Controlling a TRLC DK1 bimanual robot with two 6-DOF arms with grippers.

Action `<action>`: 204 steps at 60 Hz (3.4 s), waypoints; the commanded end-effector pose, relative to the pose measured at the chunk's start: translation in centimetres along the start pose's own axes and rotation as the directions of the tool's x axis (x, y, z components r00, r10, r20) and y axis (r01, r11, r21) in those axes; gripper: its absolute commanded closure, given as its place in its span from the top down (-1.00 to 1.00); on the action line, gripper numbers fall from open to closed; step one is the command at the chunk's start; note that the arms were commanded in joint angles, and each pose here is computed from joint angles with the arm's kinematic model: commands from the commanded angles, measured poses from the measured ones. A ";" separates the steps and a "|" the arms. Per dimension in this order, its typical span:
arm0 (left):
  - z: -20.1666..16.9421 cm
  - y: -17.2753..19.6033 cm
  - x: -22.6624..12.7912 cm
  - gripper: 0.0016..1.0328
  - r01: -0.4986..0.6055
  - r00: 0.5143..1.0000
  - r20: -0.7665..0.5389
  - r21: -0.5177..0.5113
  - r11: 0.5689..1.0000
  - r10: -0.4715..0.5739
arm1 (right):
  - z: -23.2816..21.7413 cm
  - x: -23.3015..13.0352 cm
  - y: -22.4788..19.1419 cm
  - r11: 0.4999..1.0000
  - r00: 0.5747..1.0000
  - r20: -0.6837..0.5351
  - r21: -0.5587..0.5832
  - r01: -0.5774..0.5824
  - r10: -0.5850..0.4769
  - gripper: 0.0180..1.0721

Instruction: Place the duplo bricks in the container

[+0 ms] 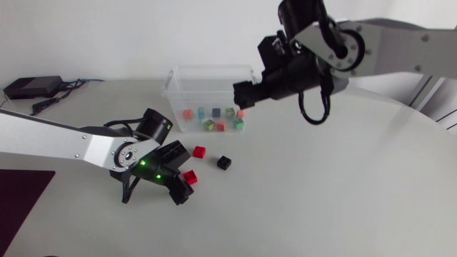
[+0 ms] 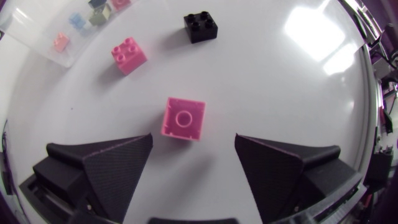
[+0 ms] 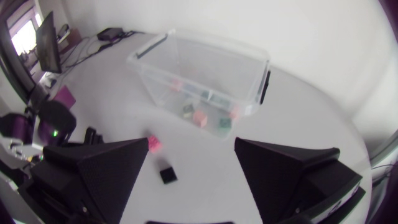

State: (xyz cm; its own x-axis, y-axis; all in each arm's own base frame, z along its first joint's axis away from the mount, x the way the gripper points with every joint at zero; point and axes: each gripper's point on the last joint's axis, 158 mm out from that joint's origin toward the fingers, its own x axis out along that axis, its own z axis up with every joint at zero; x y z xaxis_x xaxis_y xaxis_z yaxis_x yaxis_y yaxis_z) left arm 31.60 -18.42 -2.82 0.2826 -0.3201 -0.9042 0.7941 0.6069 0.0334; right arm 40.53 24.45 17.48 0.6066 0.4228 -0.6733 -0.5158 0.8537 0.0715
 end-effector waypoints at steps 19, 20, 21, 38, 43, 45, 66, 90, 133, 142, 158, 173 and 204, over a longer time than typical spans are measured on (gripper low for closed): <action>1.4 1.3 2.1 0.14 -0.004 1.000 0.013 0.105 0.994 0.003 | -12.5 1.8 4.1 0.950 0.975 -0.196 -0.270 -0.156 0.105 0.91; 1.4 1.3 2.1 0.08 -0.003 1.000 0.011 0.103 0.995 0.002 | -12.7 2.0 4.1 0.946 0.974 -0.204 -0.281 -0.159 0.103 0.91; 1.4 1.4 2.1 0.00 -0.005 1.000 0.013 0.102 0.995 0.004 | -12.9 2.2 4.0 0.945 0.974 -0.205 -0.286 -0.157 0.100 0.91; 2.3 2.0 0.3 -0.52 -0.005 0.999 0.041 0.078 0.997 0.002 | -14.6 6.4 5.0 0.921 0.941 -0.297 -0.297 -0.251 0.160 0.91; 3.3 1.7 -1.6 -0.52 -0.004 0.997 0.071 0.080 0.997 -0.001 | -15.2 8.1 4.9 0.921 0.931 -0.325 -0.288 -0.264 0.165 0.91; 3.7 1.8 -2.4 -0.52 -0.009 0.997 0.081 0.080 0.997 0.002 | -15.2 8.6 4.8 0.921 0.929 -0.330 -0.285 -0.264 0.164 0.91; 9.8 4.1 -10.8 -0.52 -0.063 0.962 0.268 0.006 0.998 0.059 | -15.0 13.7 4.5 0.923 0.917 -0.369 -0.280 -0.264 0.150 0.90; 14.7 7.3 -15.5 -0.52 -0.091 0.928 0.358 -0.060 0.994 0.106 | -14.3 15.0 2.6 0.914 0.888 -0.449 -0.310 -0.262 0.102 0.23; 17.9 11.1 -16.9 -0.52 -0.107 0.908 0.391 -0.122 0.987 0.148 | -15.7 14.6 3.6 0.887 0.807 -0.583 -0.319 -0.333 0.093 0.88; 18.3 12.1 -16.9 -0.52 -0.113 0.907 0.391 -0.134 0.985 0.157 | -15.4 15.0 3.9 0.887 0.805 -0.585 -0.319 -0.336 0.095 0.87; 18.6 13.3 -16.0 -0.52 -0.106 0.910 0.385 -0.149 0.983 0.157 | -15.7 15.1 4.7 0.878 0.764 -0.639 -0.309 -0.366 0.094 0.63; 18.9 14.8 -15.8 -0.52 -0.109 0.906 0.387 -0.178 0.978 0.171 | -16.8 16.2 5.3 0.870 0.758 -0.645 -0.317 -0.378 0.094 -0.36; 22.3 18.4 -15.5 -0.52 -0.092 0.869 0.441 -0.297 0.950 0.222 | -11.7 8.0 3.6 0.904 0.861 -0.485 -0.282 -0.320 0.153 -0.40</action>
State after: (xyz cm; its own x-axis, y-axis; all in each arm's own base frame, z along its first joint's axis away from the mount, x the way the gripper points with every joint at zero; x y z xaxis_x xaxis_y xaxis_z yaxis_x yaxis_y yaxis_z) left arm 52.36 -18.79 20.65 0.6387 -0.4661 -0.6123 0.5964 0.8026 0.0112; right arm 36.83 27.94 1.79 0.1276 0.3204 -0.9386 -0.8397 0.5385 0.0697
